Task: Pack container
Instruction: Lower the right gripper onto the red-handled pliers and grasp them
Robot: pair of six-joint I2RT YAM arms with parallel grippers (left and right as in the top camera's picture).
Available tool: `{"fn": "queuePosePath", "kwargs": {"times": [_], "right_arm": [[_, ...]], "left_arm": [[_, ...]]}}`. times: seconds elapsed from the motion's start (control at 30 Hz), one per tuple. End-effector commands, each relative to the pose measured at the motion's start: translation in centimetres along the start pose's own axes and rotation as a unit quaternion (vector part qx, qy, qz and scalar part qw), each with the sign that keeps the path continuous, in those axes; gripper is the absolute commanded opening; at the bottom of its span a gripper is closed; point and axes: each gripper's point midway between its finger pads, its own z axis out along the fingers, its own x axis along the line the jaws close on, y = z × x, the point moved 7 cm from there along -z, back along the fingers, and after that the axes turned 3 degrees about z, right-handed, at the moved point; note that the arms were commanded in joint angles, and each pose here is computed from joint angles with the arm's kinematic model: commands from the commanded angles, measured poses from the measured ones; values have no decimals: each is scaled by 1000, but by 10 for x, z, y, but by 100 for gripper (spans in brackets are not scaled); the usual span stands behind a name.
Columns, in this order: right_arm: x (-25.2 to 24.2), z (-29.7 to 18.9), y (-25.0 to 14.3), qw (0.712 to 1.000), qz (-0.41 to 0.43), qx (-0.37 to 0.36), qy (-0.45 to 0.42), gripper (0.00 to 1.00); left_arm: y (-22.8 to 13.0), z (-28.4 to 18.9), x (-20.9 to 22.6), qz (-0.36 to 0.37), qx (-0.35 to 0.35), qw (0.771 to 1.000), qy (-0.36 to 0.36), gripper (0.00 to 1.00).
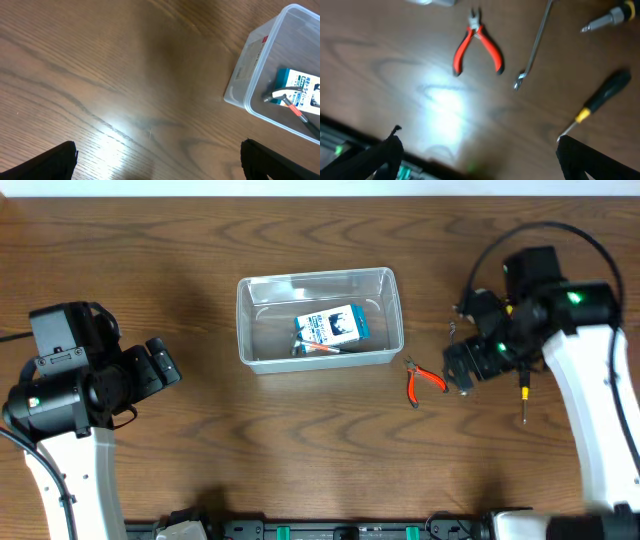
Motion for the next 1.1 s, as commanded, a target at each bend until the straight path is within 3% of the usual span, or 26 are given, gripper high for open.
{"fn": "queuePosePath", "kwargs": {"times": [0.0, 0.3, 1.07], "right_arm": [[-6, 15, 12, 999, -35, 11, -5, 99], [-16, 66, 25, 987, -146, 59, 19, 96], [-24, 154, 47, 980, -175, 90, 29, 99]], "left_arm": [[-3, -1, 4, -13, 0, 1000, 9, 98], [-2, -1, 6, -13, -7, 1000, 21, 98], [7, -1, 5, -11, -31, 999, 17, 98]]}}
